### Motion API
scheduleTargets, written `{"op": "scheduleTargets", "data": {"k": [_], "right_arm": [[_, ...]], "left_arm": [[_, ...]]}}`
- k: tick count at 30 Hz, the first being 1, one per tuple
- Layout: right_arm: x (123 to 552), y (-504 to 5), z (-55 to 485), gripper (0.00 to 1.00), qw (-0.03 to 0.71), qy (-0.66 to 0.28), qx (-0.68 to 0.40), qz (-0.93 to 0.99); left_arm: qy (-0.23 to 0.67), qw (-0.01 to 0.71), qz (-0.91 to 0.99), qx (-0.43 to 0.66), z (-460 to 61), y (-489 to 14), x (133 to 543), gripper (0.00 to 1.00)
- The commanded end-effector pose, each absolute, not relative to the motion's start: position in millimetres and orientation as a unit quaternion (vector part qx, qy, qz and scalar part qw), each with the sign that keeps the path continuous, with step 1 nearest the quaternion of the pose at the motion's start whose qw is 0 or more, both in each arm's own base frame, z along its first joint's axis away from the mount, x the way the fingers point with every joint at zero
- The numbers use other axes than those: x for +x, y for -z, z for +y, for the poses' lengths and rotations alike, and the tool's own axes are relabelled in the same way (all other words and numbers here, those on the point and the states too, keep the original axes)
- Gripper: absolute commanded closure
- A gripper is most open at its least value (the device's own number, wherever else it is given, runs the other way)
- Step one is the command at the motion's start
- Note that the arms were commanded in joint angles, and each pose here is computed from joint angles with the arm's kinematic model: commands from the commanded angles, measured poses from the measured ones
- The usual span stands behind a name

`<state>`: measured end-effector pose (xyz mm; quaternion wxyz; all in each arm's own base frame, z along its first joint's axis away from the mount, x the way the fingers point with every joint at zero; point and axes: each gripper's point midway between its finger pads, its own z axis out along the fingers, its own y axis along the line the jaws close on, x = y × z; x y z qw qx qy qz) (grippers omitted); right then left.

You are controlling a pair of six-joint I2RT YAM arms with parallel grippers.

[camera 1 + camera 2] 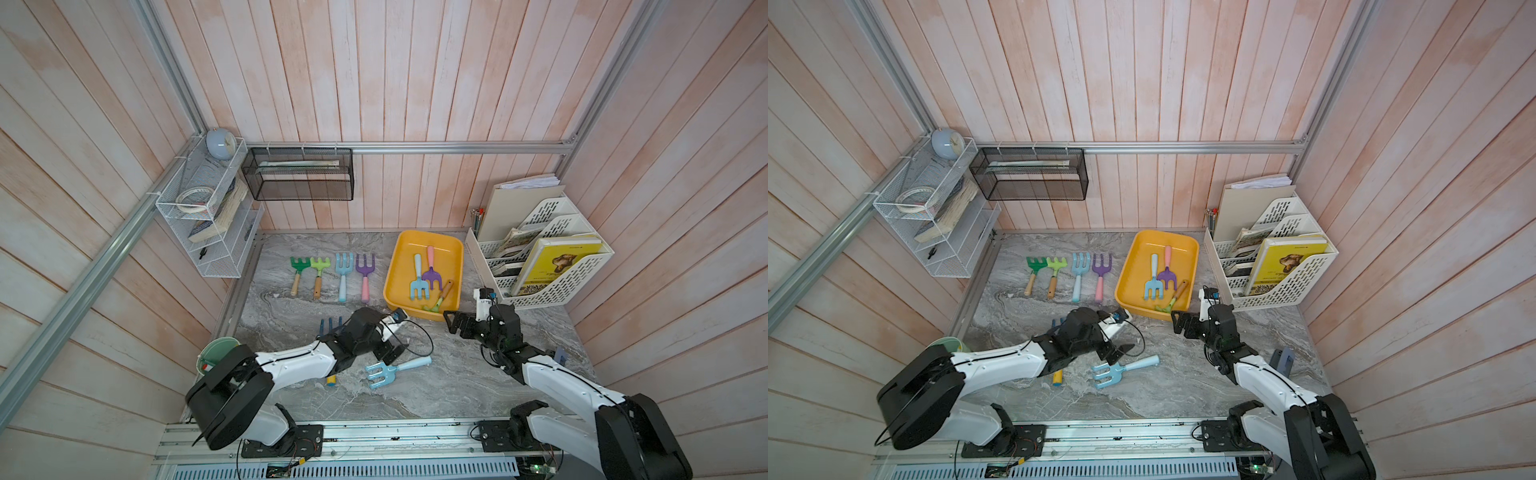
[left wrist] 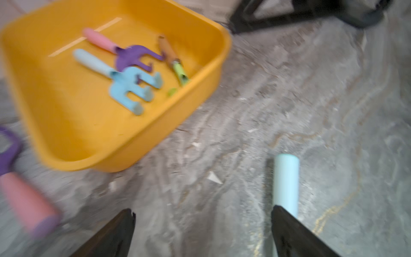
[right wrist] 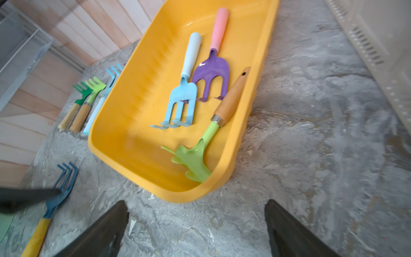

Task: Take the hand rake out of the storage box
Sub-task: Place the rake at the center of the board, then pick up the rake at the center of the board.

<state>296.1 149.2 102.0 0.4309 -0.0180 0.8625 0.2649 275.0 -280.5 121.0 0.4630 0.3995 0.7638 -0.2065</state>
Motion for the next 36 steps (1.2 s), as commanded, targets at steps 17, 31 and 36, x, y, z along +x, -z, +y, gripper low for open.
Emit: {"op": "scheduleTargets", "data": {"k": [17, 31, 36], "right_arm": [[158, -80, 307, 0.05, 0.351, -0.325, -0.561, 0.676], [184, -29, 278, 0.02, 0.220, -0.080, -0.681, 0.694], [164, -30, 289, 0.03, 0.245, -0.145, -0.733, 0.617]], "left_arm": [[0.197, 0.521, 0.830, 0.006, -123, -171, 351, 0.00], [0.174, 0.526, 0.832, 0.021, -115, -162, 346, 0.00], [0.166, 0.525, 0.834, 0.021, -113, -158, 347, 0.00]]}}
